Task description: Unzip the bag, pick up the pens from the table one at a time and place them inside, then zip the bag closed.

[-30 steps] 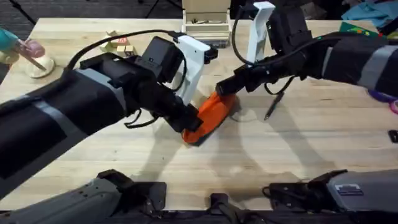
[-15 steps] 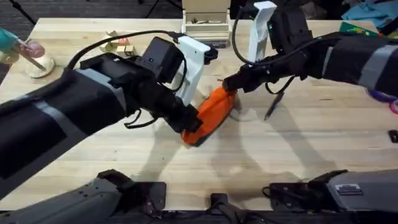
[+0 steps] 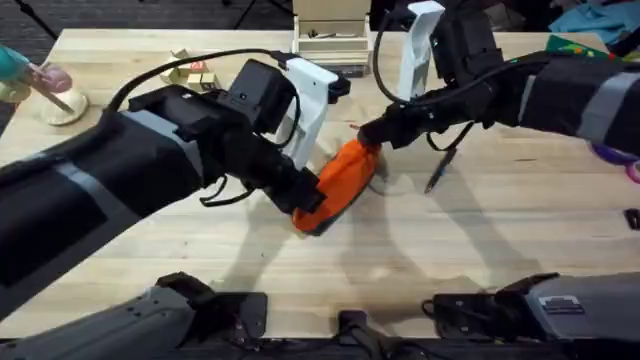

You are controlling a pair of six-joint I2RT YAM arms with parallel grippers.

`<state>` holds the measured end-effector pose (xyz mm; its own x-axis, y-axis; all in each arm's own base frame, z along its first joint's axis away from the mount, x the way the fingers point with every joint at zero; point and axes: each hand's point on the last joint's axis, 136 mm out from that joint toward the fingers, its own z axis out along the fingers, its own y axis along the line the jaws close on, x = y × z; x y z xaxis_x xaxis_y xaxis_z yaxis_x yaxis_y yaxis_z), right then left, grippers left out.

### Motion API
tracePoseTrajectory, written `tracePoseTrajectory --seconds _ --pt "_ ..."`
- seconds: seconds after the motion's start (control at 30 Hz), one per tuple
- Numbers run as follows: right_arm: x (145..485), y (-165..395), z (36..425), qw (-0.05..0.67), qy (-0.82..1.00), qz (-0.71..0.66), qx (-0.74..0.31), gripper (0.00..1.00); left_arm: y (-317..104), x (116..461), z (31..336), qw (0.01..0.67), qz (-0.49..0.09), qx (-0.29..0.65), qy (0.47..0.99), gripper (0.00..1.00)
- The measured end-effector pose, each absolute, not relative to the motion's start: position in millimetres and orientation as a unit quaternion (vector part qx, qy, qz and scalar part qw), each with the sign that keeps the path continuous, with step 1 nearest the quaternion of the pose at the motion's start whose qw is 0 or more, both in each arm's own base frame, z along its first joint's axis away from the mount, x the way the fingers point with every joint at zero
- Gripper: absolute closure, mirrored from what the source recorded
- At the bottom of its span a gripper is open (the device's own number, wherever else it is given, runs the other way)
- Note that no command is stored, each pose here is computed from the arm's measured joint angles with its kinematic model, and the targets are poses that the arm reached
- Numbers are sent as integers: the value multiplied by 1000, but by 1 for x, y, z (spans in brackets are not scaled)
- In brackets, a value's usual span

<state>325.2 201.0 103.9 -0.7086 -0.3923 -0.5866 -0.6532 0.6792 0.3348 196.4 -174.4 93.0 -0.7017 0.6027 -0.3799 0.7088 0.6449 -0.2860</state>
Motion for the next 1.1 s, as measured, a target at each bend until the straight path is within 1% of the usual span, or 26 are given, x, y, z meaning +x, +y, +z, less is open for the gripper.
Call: tracePoseTrajectory --seconds 0.47,0.8,1.1 --pt "323 195 145 295 867 256 -309 970 -177 198 95 132 -215 366 896 958" --pt "322 189 159 312 863 255 -305 970 -178 201 96 138 -216 367 894 958" --pt "318 185 162 311 865 254 -302 970 -178 200 96 137 -217 367 894 958"
